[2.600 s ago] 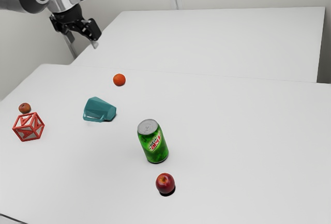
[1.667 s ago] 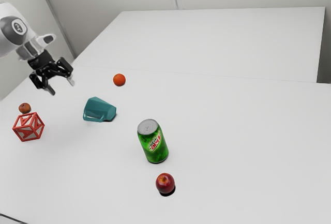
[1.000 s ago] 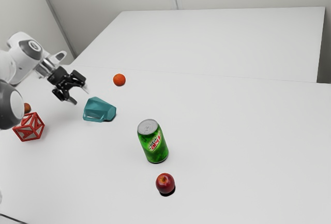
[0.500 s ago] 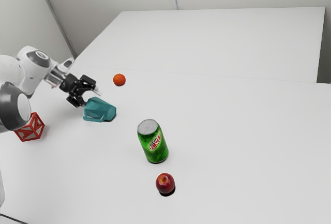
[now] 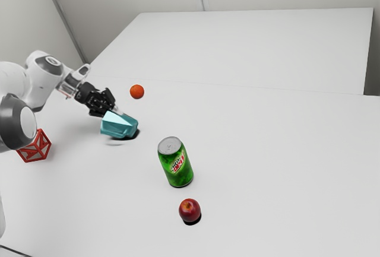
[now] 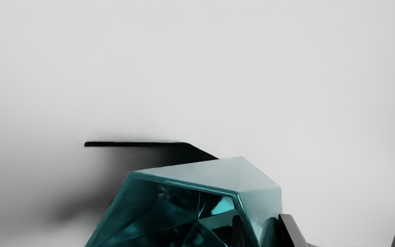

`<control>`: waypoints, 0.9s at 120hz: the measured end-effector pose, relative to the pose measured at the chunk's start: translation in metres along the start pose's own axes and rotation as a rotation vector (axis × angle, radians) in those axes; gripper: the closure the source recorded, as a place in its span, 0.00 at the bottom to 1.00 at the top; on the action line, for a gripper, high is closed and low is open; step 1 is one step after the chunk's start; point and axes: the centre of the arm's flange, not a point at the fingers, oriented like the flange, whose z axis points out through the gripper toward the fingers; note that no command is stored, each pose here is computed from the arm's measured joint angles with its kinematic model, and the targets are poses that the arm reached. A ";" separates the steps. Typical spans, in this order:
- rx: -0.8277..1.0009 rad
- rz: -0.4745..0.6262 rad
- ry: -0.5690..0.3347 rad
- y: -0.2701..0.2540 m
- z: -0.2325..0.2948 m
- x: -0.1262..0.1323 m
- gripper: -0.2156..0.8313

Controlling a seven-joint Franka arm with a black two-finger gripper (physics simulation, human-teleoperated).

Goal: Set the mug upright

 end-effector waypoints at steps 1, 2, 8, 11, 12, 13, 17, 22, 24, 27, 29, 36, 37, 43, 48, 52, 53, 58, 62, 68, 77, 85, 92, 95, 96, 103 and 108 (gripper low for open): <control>0.000 0.000 0.000 0.000 0.000 0.000 0.88; 0.000 0.001 0.000 0.001 0.000 0.000 0.88; 0.001 0.002 -0.002 0.003 0.001 0.000 0.90; 0.002 0.002 -0.002 0.003 0.001 0.000 0.90; 0.003 0.002 -0.002 0.003 0.001 0.000 0.91; 0.003 0.002 -0.003 0.003 0.001 0.000 0.91; 0.004 0.003 -0.003 0.004 0.001 0.000 0.91; 0.009 0.007 -0.001 0.008 -0.001 0.000 0.92; 0.013 0.012 -0.002 0.011 -0.002 0.000 0.92; 0.025 0.025 -0.003 0.019 -0.004 -0.001 0.93; 0.035 0.035 -0.005 0.025 -0.005 -0.001 0.93; 0.086 0.087 -0.016 0.055 -0.009 -0.003 0.93; 0.093 0.093 -0.017 0.058 -0.009 -0.003 0.93; 0.147 0.130 -0.023 0.077 -0.011 -0.005 0.94; 0.193 0.158 -0.026 0.089 -0.012 -0.006 0.94; 0.235 0.183 -0.028 0.102 -0.012 -0.008 0.94; 0.246 0.188 -0.029 0.105 -0.012 -0.008 0.94; 0.306 0.214 -0.034 0.120 -0.010 -0.013 0.94; 0.357 0.233 -0.039 0.132 -0.006 -0.018 0.94; 0.424 0.256 -0.047 0.148 0.002 -0.027 0.95; 0.510 0.274 -0.047 0.163 0.014 -0.040 0.95; 0.575 0.282 -0.044 0.175 0.023 -0.054 0.95; 0.621 0.276 -0.038 0.179 0.032 -0.066 0.95; 0.637 0.273 -0.032 0.181 0.034 -0.070 0.95; 0.642 0.271 -0.030 0.181 0.035 -0.071 0.95; 0.674 0.261 -0.016 0.187 0.040 -0.079 0.95; 0.689 0.251 -0.007 0.191 0.045 -0.086 0.95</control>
